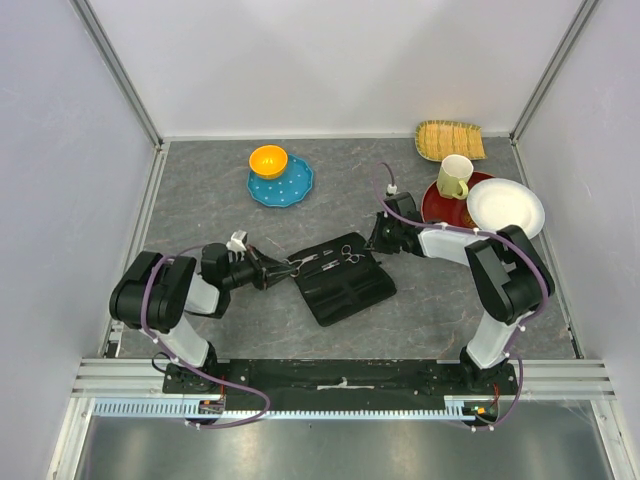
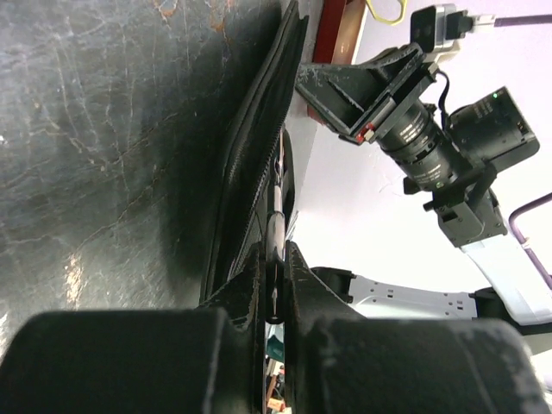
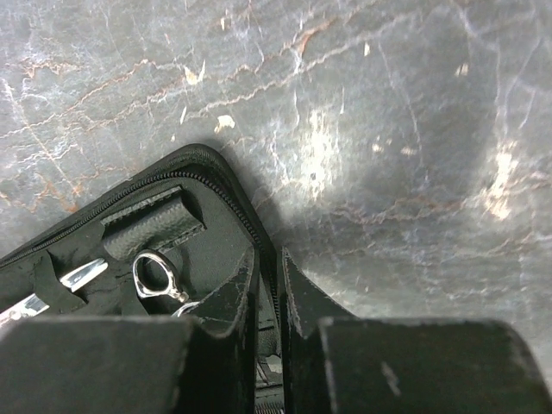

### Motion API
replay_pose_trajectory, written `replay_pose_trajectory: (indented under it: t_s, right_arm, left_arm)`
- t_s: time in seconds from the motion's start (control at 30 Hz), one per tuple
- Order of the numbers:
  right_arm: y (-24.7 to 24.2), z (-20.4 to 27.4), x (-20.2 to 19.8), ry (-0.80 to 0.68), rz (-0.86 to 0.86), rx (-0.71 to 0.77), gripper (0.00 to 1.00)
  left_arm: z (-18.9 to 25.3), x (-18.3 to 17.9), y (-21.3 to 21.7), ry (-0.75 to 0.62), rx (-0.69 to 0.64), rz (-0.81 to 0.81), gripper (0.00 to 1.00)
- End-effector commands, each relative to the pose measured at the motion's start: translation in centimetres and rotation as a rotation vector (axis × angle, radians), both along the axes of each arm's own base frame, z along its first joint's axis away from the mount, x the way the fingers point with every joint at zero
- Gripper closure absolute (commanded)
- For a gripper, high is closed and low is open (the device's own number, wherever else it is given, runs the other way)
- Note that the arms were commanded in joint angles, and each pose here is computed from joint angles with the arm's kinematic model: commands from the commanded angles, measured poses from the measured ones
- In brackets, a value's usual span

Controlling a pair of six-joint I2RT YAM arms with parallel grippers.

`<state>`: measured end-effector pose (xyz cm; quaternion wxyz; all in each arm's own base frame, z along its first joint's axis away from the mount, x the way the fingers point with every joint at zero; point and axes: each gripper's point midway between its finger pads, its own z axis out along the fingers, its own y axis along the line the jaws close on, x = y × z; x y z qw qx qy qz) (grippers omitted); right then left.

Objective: Sort the hair-cutting tools

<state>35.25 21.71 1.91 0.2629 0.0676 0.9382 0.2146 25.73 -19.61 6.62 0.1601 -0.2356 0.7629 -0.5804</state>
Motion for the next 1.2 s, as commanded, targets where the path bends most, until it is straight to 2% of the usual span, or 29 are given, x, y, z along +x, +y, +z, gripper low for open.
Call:
replay_pose_trajectory:
  t_s: [0.0,0.27,0.47,0.57,0.6,0.63,0.7,0.73,0.77,0.8,0.83,0.93,0.97,1.07,1.17]
  right_arm:
    - [1.6,-2.1,-5.3,0.168,0.003,0.064,0.94]
    - [2.8,-2.8,-6.0,0.191,0.053,0.089,0.94]
    - [2.8,-2.9,-5.8,0.187,0.057,0.084,0.93]
    - [2.6,-2.9,-5.6,0.181,0.049,0.077,0.92]
    - [2.7,-2.8,-5.6,0.180,0.048,0.076,0.92]
    - [2.6,-2.7,-5.4,0.174,0.044,0.074,0.92]
    - [2.4,-2.7,-5.4,0.173,0.039,0.063,0.91]
    - [2.3,-2.6,-5.3,0.171,0.035,0.055,0.90]
    - [2.4,-2.6,-5.2,0.168,0.036,0.053,0.89]
    - [2.3,-2.3,-5.0,0.162,0.034,0.052,0.89]
    - [2.2,-2.3,-4.9,0.162,0.028,0.044,0.89]
    - [1.6,-2.2,-4.8,0.168,0.020,0.003,0.89]
    - [0.5,-2.3,-4.3,0.155,-0.020,-0.054,0.90]
    - [-1.0,0.1,-2.8,0.072,-0.057,-0.135,0.92]
    - [-1.1,4.0,-1.0,-0.042,-0.056,-0.141,0.89]
  left_arm:
    - [2.9,2.0,-1.1,-0.138,-0.037,-0.019,0.98]
    - [2.4,2.8,-2.9,-0.146,-0.045,-0.080,0.98]
    - [1.2,3.3,-3.2,-0.130,-0.001,-0.115,0.98]
    - [0.4,3.2,-3.0,-0.103,0.053,-0.119,0.80]
    - [0.8,3.3,-2.9,-0.115,0.067,-0.117,0.67]
    - [0.5,3.6,-2.7,-0.129,0.103,-0.113,0.59]
    - [-0.6,3.1,-2.2,-0.056,0.161,-0.116,0.43]
    - [-0.1,3.7,-2.0,-0.094,0.198,-0.108,0.39]
    - [-0.9,3.2,-1.7,-0.033,0.229,-0.112,0.36]
    - [-1.1,3.1,-1.6,-0.018,0.250,-0.112,0.19]
    - [-0.6,3.8,-1.4,-0.037,0.281,-0.099,0.16]
    - [-1.2,3.6,-0.8,0.048,0.331,-0.089,0.10]
    - [-1.6,3.0,-0.5,0.103,0.350,-0.092,0.09]
    - [-1.6,3.3,0.0,0.151,0.397,-0.073,0.07]
    - [-1.6,3.1,0.4,0.210,0.426,-0.058,0.04]
